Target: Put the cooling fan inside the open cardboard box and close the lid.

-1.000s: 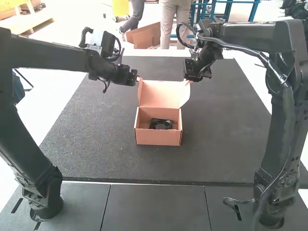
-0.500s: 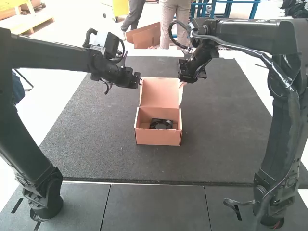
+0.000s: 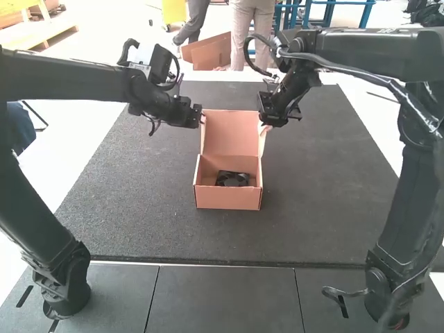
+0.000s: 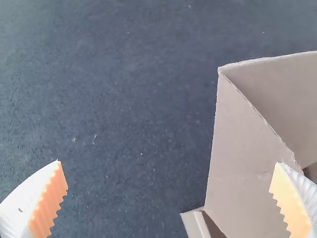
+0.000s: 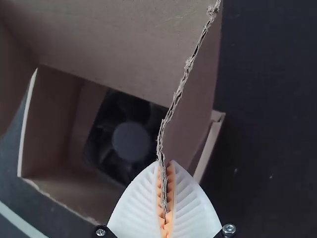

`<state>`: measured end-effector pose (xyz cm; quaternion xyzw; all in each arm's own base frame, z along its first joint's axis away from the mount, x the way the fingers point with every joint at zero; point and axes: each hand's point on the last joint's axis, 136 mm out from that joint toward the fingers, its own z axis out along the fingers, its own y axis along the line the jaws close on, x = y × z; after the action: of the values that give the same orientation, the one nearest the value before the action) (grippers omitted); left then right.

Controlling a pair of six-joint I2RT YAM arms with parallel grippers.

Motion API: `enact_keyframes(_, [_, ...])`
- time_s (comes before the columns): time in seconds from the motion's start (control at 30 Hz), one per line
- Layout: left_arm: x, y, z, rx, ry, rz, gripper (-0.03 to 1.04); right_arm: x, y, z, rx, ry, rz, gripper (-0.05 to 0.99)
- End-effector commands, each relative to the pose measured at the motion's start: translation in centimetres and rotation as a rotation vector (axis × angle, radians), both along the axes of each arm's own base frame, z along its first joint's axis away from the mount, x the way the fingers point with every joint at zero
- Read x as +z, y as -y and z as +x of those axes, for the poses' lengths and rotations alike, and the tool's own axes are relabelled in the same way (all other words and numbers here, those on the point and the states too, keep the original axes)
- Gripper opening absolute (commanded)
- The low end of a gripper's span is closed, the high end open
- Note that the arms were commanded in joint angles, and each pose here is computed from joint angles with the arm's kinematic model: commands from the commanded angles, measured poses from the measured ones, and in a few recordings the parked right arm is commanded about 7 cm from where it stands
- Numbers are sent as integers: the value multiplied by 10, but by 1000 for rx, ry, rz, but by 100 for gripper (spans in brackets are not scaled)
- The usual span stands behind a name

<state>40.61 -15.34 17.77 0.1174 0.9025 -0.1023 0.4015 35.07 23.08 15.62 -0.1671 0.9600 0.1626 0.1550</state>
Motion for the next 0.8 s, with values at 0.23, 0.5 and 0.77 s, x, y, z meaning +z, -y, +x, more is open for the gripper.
enact_keyframes(0.23, [3,4,-24,-28,11,-11,97,2,-8,-29,53,-22,21,-2])
enact_keyframes(0.5, [-11,4,-39,-39,-5,-8,97,1,-5,-35,46,19,50,-2])
enact_keyframes(0.77, [-14,1,-46,-39,-11,-6,97,-1,-2,-42,26,57,86,-2])
